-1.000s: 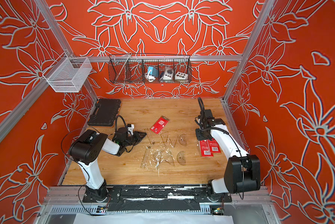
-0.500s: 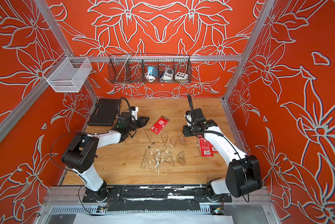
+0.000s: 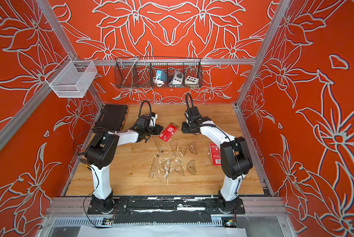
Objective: Open the ruler set and take out the ruler
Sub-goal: Pick up the ruler set bag from the center of the board.
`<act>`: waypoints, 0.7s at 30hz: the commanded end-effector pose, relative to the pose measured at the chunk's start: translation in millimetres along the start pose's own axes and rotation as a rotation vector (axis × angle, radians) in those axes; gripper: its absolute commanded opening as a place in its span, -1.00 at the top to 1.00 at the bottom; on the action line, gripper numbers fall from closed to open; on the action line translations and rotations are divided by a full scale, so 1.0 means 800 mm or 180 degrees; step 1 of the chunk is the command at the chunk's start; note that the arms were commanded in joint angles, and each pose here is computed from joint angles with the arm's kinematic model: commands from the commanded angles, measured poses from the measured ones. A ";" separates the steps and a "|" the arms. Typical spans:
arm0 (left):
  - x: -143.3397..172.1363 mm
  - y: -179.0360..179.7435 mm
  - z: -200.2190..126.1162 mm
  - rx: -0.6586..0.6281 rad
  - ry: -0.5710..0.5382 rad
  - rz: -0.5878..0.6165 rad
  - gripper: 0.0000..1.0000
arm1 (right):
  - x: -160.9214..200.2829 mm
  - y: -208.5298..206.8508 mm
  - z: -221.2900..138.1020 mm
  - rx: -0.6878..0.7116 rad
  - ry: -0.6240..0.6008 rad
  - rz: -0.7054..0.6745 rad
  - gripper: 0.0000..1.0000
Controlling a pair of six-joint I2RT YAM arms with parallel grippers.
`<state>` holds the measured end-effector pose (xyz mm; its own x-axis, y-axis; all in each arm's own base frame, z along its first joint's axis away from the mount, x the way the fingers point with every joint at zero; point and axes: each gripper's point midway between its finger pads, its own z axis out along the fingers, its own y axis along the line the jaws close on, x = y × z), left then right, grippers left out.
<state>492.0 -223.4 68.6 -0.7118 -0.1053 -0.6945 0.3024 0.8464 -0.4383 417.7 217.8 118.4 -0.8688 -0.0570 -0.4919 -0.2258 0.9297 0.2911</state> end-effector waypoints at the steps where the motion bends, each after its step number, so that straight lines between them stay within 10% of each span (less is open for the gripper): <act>1: 0.008 0.007 0.010 -0.0131 0.0157 0.0199 0.57 | -0.014 0.011 0.020 0.0009 -0.0040 0.0133 0.09; 21: 0.055 0.022 0.030 -0.0248 0.0621 0.0245 0.61 | 0.010 0.050 0.116 0.0075 0.0402 0.0155 0.06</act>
<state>491.2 -225.8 32.7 -0.7733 0.0221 -0.6337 0.3089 0.8859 -0.3461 443.5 287.9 54.2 -0.9177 -0.0725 -0.3906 -0.2034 0.9303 0.3051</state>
